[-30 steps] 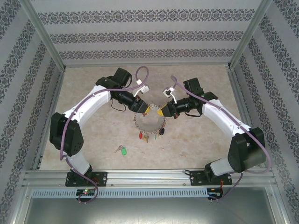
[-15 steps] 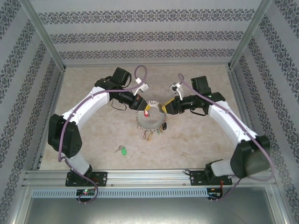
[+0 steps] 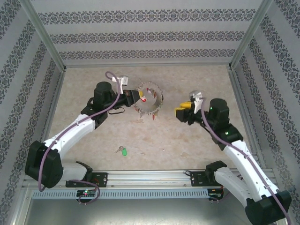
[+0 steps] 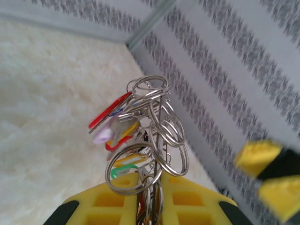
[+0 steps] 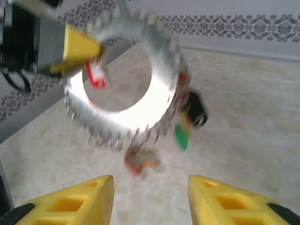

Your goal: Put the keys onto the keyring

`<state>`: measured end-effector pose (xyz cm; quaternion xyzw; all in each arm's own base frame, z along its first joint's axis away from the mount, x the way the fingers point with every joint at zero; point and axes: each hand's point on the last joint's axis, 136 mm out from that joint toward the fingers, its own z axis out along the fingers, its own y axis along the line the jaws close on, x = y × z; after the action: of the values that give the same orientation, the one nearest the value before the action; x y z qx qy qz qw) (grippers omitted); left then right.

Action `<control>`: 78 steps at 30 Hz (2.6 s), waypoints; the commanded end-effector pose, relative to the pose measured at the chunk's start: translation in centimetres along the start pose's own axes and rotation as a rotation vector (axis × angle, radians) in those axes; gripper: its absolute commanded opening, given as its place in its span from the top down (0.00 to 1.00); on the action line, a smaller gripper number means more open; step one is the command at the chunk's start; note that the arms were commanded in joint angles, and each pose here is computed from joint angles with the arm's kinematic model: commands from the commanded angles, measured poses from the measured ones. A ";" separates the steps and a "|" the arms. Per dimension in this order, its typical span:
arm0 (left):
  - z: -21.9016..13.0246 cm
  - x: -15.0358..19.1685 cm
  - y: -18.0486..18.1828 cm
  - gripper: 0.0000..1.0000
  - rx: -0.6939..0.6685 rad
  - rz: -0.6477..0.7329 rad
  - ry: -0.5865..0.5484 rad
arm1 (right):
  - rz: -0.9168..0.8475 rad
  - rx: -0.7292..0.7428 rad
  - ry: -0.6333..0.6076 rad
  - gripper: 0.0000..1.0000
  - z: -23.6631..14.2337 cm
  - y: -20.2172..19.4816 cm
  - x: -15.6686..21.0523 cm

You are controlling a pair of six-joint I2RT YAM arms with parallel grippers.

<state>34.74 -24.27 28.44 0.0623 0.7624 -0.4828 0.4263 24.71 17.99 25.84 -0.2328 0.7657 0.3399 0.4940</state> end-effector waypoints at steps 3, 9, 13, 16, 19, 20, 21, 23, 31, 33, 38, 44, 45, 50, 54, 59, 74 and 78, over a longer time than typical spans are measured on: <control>-3.3 -6.8 -5.8 0.99 0.180 0.061 -0.323 | -0.247 -0.043 -0.203 0.63 0.2 3.3 -0.9; -3.3 -7.1 -7.7 0.97 0.259 0.126 -0.335 | -0.391 -0.028 -0.249 0.72 2.0 4.9 -0.3; -2.5 -7.0 -8.6 0.96 0.326 0.154 -0.316 | -0.465 -0.057 -0.280 0.74 3.8 6.3 -1.1; -1.7 -6.9 -9.2 0.96 0.372 0.176 -0.297 | -0.495 -0.097 -0.275 0.74 5.3 7.2 -1.8; -1.1 -6.9 -9.4 0.96 0.399 0.177 -0.282 | -0.506 -0.094 -0.294 0.73 6.5 7.5 -2.5; -1.0 -6.9 -9.5 0.96 0.407 0.184 -0.282 | -0.501 -0.081 -0.309 0.73 6.7 7.4 -2.8; -1.0 -7.0 -9.5 0.95 0.408 0.187 -0.284 | -0.498 -0.073 -0.319 0.72 7.0 7.2 -2.9; -0.9 -7.0 -9.6 0.95 0.410 0.199 -0.286 | -0.491 -0.045 -0.317 0.70 7.6 6.6 -2.8; -0.9 -7.0 -9.7 0.96 0.412 0.218 -0.282 | -0.469 -0.006 -0.263 0.73 9.2 5.2 -0.9; -0.9 -6.9 -9.8 0.96 0.415 0.224 -0.279 | -0.463 0.016 -0.269 0.73 9.2 4.9 -0.9; -0.8 -6.8 -9.8 0.96 0.419 0.225 -0.272 | -0.464 0.084 -0.296 0.72 8.5 3.8 -1.3; -0.9 -7.0 -10.1 0.96 0.430 0.233 -0.280 | -0.468 0.082 -0.289 0.72 8.2 3.7 -0.8; -0.9 -7.0 -10.1 0.96 0.430 0.234 -0.279 | -0.466 0.080 -0.288 0.72 8.1 3.7 -0.7; -1.0 -6.8 -10.4 0.96 0.442 0.245 -0.271 | -0.456 0.066 -0.322 0.71 7.7 4.1 -1.3; -1.1 -6.4 -10.8 0.96 0.468 0.283 -0.262 | -0.461 0.078 -0.336 0.71 7.4 4.0 -1.8; -1.4 -5.9 -11.3 0.96 0.481 0.339 -0.262 | -0.453 0.077 -0.331 0.71 7.1 3.8 -1.2; -2.0 -5.4 -11.5 0.99 0.459 0.437 -0.267 | -0.462 0.083 -0.323 0.72 6.5 3.7 -0.7; -2.1 -5.2 -11.4 0.99 0.447 0.449 -0.263 | -0.466 0.097 -0.318 0.75 6.3 3.5 -0.5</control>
<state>33.00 -27.26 36.64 0.2225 0.5956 -0.5427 0.5488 26.25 25.54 25.27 -0.3280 0.6225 0.2230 0.6746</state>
